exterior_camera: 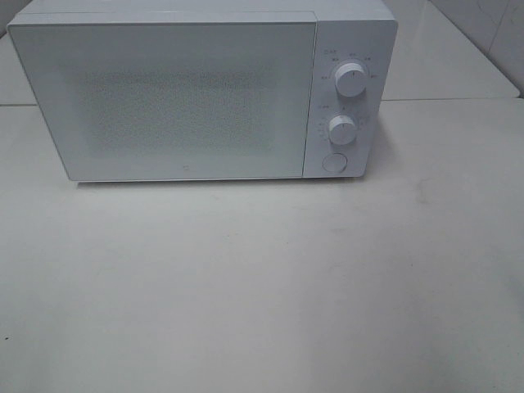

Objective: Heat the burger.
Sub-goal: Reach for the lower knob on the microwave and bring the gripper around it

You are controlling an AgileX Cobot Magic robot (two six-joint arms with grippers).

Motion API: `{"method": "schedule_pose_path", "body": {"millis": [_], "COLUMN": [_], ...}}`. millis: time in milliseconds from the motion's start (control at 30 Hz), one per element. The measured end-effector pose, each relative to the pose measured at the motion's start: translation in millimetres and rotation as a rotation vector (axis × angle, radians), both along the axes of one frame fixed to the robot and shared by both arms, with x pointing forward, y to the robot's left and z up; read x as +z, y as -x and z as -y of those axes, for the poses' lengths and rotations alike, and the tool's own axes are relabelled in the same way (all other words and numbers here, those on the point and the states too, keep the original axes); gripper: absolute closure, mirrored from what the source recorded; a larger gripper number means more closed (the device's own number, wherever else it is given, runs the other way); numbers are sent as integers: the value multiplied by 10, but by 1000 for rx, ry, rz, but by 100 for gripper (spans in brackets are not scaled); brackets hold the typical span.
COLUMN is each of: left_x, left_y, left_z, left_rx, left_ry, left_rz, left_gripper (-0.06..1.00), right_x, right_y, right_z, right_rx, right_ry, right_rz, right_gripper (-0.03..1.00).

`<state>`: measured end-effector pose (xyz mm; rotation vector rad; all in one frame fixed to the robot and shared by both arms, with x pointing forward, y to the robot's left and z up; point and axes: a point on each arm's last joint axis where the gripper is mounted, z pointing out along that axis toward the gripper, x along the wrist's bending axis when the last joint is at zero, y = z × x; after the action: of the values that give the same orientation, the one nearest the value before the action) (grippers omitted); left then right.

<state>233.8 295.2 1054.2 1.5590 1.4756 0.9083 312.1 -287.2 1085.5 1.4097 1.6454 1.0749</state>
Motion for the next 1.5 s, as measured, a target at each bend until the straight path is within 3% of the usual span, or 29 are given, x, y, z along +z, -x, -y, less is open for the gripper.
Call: {"method": "schedule_pose_path", "body": {"millis": [900, 1267, 1500], "left_x": [0, 0, 0], "left_y": [0, 0, 0], "left_z": [0, 0, 0], "left_rx": [0, 0, 0], "left_ry": [0, 0, 0], "left_rz": [0, 0, 0], "left_gripper": [-5, -5, -5], "right_x": [-221, -436, -664], "right_y": [-1170, -1598, -1806], "right_z": [-240, -332, -409], "right_rx": [24, 35, 36], "right_ry": [-16, -37, -66], "right_rz": [66, 153, 286], "right_gripper": [20, 20, 20]}}
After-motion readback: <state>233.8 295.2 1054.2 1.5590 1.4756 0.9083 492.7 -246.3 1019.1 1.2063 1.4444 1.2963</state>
